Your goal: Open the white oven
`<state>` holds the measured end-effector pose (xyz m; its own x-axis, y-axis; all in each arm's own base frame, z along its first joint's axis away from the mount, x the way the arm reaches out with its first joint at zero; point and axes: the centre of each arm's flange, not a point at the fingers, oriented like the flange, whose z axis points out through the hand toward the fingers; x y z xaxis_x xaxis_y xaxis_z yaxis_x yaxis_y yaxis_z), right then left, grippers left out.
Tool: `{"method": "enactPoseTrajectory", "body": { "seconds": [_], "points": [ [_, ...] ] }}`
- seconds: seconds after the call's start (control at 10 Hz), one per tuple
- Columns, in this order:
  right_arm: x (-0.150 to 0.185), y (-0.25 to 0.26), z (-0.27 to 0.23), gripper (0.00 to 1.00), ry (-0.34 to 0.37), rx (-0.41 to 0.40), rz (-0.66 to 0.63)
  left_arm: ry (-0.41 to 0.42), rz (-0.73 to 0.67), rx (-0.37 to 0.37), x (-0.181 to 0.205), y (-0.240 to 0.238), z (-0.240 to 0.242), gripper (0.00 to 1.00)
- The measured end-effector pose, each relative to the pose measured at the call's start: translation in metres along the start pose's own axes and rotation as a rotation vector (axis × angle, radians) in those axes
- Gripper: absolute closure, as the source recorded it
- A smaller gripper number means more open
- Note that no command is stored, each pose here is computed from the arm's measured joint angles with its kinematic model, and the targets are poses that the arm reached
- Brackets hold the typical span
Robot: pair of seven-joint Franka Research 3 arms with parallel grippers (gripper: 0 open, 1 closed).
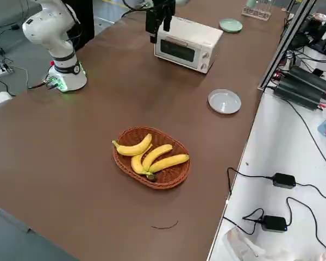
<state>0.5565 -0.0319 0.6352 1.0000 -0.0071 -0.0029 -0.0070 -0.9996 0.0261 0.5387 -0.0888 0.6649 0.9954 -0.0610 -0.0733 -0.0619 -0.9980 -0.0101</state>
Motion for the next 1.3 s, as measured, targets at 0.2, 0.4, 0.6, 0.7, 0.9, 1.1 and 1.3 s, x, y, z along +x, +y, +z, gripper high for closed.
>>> {"method": "enactPoseTrajectory", "body": {
  "seconds": [0.2, 0.4, 0.6, 0.7, 0.9, 1.1, 1.3],
  "points": [
    [0.000, -0.001, 0.002, 0.14, -0.005, 0.000, -0.002, -0.030, -0.026, 0.002, 0.005, 0.066, 0.021, 0.02],
    [0.005, -0.004, 0.016, 0.48, -0.010, 0.005, -0.040, -0.030, -0.045, -0.012, 0.012, 0.119, 0.043, 0.15],
    [0.032, -0.035, 0.077, 0.77, 0.008, 0.075, -0.161, -0.043, -0.072, -0.026, 0.013, 0.162, 0.070, 0.42],
    [0.043, -0.064, 0.124, 0.93, 0.020, 0.171, -0.176, -0.057, -0.101, -0.027, 0.013, 0.186, 0.087, 0.45],
    [0.033, -0.138, 0.189, 0.96, -0.022, 0.326, -0.188, -0.051, -0.163, -0.042, 0.007, 0.246, 0.123, 0.70],
    [0.006, -0.209, 0.215, 0.96, -0.070, 0.435, -0.207, -0.028, -0.183, -0.066, -0.003, 0.290, 0.167, 0.87],
    [-0.028, -0.265, 0.248, 0.96, -0.104, 0.498, -0.214, -0.007, -0.204, -0.074, -0.020, 0.321, 0.200, 0.90]
  ]
}}
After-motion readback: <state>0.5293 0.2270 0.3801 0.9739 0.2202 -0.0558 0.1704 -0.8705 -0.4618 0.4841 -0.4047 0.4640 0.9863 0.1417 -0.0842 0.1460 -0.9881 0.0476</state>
